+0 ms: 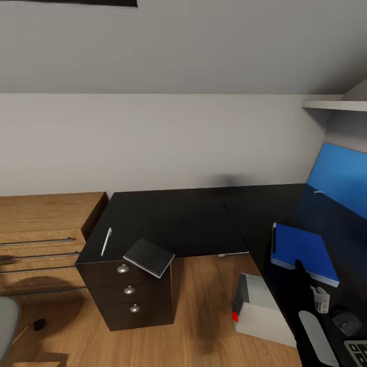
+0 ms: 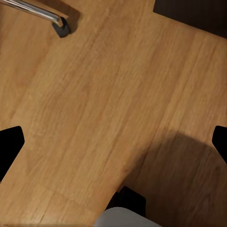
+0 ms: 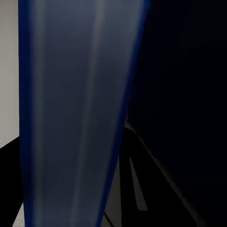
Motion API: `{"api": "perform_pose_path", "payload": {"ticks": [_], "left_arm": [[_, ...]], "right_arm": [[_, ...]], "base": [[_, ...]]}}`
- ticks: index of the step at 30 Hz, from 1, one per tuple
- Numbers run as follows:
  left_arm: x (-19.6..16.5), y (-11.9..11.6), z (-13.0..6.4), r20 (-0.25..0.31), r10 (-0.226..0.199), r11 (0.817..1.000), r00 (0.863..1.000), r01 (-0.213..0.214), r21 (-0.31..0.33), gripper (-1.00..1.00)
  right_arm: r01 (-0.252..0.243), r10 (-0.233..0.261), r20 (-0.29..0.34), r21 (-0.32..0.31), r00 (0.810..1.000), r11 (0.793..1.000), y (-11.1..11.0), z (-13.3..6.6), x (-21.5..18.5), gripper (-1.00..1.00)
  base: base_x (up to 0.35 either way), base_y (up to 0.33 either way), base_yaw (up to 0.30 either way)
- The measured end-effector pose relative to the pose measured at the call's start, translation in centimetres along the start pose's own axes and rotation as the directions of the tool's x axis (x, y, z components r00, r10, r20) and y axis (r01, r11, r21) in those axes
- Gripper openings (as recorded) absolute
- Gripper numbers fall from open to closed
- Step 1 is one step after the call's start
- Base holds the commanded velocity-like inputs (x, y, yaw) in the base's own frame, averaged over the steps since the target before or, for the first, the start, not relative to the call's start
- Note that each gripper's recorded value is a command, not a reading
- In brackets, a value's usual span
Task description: In the bedroom, organize the workspace by keeping the computer under the desk, ensuring the monitor is on the desk, placing the keyboard on the desk next to the monitor, placing the mouse on the desk next to the keyboard, moving the folder from the swivel chair onto the desk next to the mouse, stacking the notebook on top of the folder with the pen on top of the notebook, and positioning the swivel chair next to the desk.
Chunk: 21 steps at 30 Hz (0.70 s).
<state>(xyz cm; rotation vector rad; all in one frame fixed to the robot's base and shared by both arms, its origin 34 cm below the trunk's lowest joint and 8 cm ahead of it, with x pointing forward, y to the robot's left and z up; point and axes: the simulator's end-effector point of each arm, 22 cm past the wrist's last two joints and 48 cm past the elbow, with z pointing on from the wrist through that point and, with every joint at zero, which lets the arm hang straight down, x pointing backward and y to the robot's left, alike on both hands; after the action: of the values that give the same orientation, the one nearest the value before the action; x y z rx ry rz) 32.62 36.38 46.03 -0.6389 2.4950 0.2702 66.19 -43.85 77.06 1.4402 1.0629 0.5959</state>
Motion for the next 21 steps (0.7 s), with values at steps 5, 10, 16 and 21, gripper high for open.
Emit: {"api": "perform_pose_path", "payload": {"ticks": [5, 10, 16, 21], "left_arm": [[0.01, 0.0, 0.0, 0.0, 0.0, 1.0, 1.0, 0.0, 0.0, 1.0], [-0.01, 0.03, 0.0, 0.0, -0.001, 1.0, 1.0, 0.001, -0.001, 1.0], [0.04, 0.05, 0.0, -0.001, 0.0, 1.0, 1.0, 0.0, -0.001, 1.0], [0.05, 0.07, 0.0, -0.001, -0.001, 1.0, 1.0, 0.001, -0.002, 1.0]], "right_arm": [[0.0, 0.0, 0.0, 0.001, 1.0, 1.0, -0.02, 0.0, -0.01, -1.0], [0.001, -0.001, 0.0, 0.001, 1.0, 1.0, -0.05, 0.0, 0.0, -1.0], [0.002, -0.002, 0.005, 0.004, 1.0, 1.0, -0.16, 0.0, -0.13, -1.0], [0.004, -0.005, 0.009, 0.005, 1.0, 1.0, -0.22, 0.0, -0.23, -1.0]], "base": [[0.0, -0.008, 0.0], [0.0, 0.0, 0.0], [0.0, 0.0, 0.0], [0.0, 0.0, 0.0]]}}
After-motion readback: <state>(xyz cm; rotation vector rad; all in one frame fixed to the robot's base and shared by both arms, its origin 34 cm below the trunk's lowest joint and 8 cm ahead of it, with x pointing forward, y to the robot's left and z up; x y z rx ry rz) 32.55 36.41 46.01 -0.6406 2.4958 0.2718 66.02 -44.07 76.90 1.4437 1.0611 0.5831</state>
